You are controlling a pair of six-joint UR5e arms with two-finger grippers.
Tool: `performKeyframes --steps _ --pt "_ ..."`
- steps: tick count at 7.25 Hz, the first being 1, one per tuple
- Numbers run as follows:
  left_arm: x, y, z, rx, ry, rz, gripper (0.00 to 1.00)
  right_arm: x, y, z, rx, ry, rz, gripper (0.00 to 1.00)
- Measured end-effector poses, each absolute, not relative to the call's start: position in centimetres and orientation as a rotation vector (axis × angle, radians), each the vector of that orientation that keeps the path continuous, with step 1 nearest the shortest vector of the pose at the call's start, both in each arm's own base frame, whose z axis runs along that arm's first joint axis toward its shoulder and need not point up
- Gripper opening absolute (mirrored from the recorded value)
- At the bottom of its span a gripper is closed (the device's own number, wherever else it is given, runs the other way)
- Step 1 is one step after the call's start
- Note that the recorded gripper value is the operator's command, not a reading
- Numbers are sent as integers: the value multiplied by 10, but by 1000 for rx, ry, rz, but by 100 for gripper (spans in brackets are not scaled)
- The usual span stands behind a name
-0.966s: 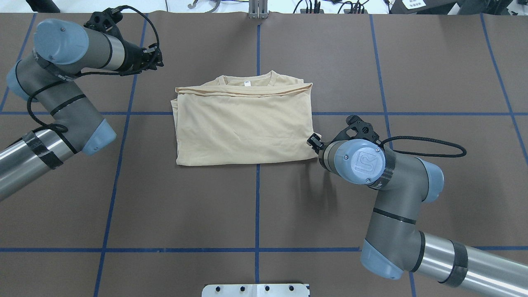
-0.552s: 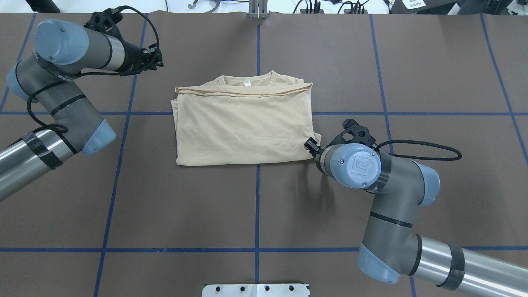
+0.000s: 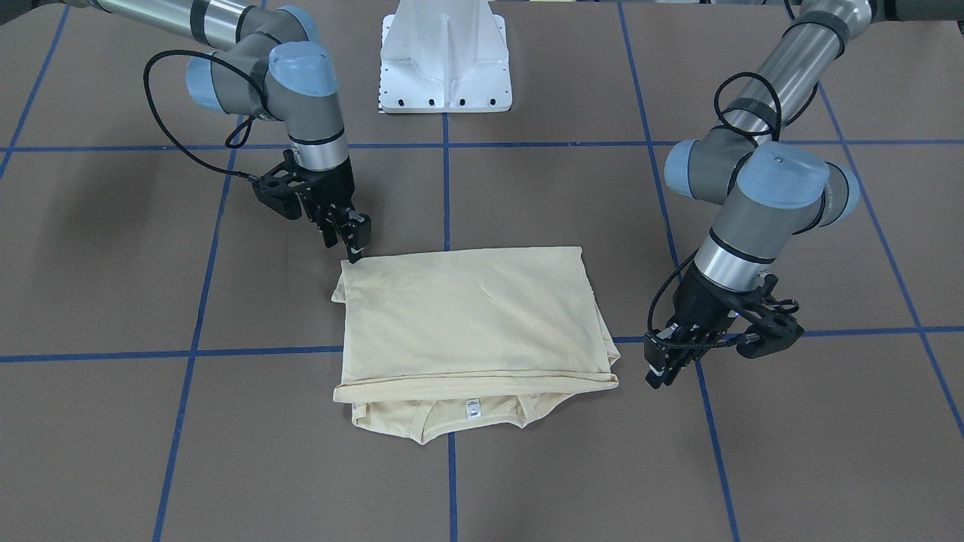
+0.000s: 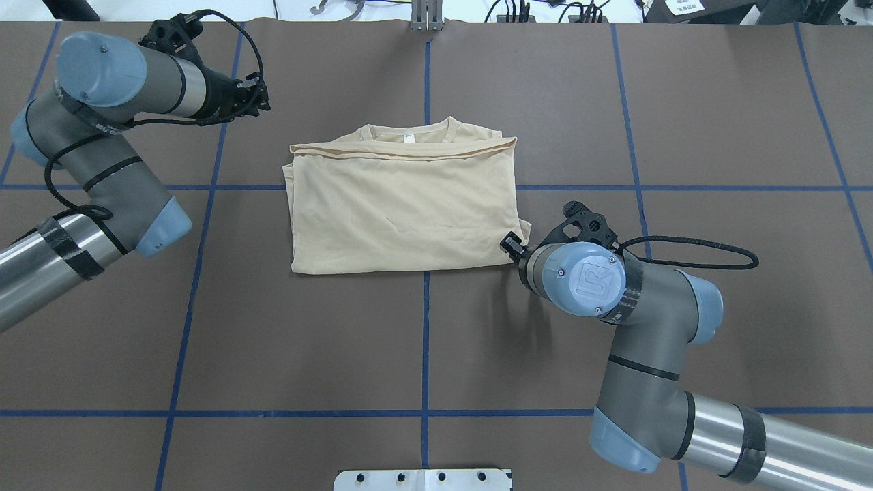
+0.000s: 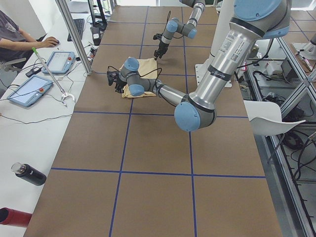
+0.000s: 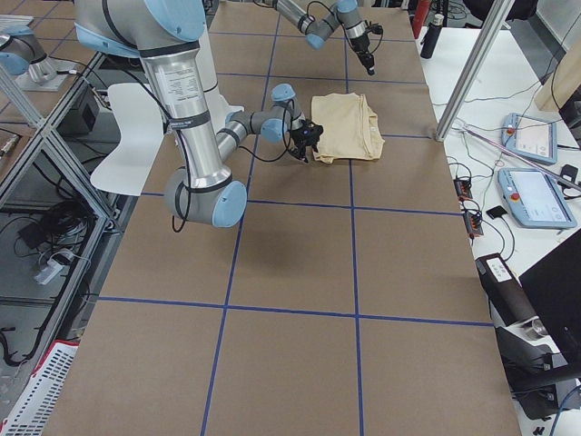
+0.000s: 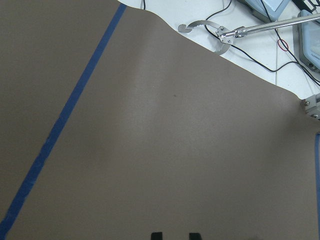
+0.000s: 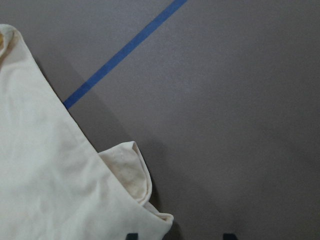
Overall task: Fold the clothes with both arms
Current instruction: 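Grasp the shirt corner nearest the robot with the right gripper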
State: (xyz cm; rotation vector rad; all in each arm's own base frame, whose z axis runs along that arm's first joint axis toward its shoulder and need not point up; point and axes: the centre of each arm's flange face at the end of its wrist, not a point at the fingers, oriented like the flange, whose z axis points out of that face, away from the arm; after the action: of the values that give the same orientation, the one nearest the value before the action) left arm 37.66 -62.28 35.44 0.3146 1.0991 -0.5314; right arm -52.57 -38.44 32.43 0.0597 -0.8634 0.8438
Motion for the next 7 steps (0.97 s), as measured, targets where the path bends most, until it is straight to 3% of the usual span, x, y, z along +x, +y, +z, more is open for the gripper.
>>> performKeyframes --steps 2,3,4,5,7 --pt "376 -623 354 315 1099 -532 30 -526 -384 326 61 -860 844 48" --pt "377 -623 354 315 1099 -531 30 -527 -384 327 61 -858 842 36" --pt "377 -623 354 314 1099 -531 30 -528 -384 327 62 -858 841 9" --pt "377 -623 354 314 1100 -531 30 -527 -385 327 62 -858 842 0" --pt "377 -623 353 315 1100 -530 30 -527 -385 326 62 -860 843 0"
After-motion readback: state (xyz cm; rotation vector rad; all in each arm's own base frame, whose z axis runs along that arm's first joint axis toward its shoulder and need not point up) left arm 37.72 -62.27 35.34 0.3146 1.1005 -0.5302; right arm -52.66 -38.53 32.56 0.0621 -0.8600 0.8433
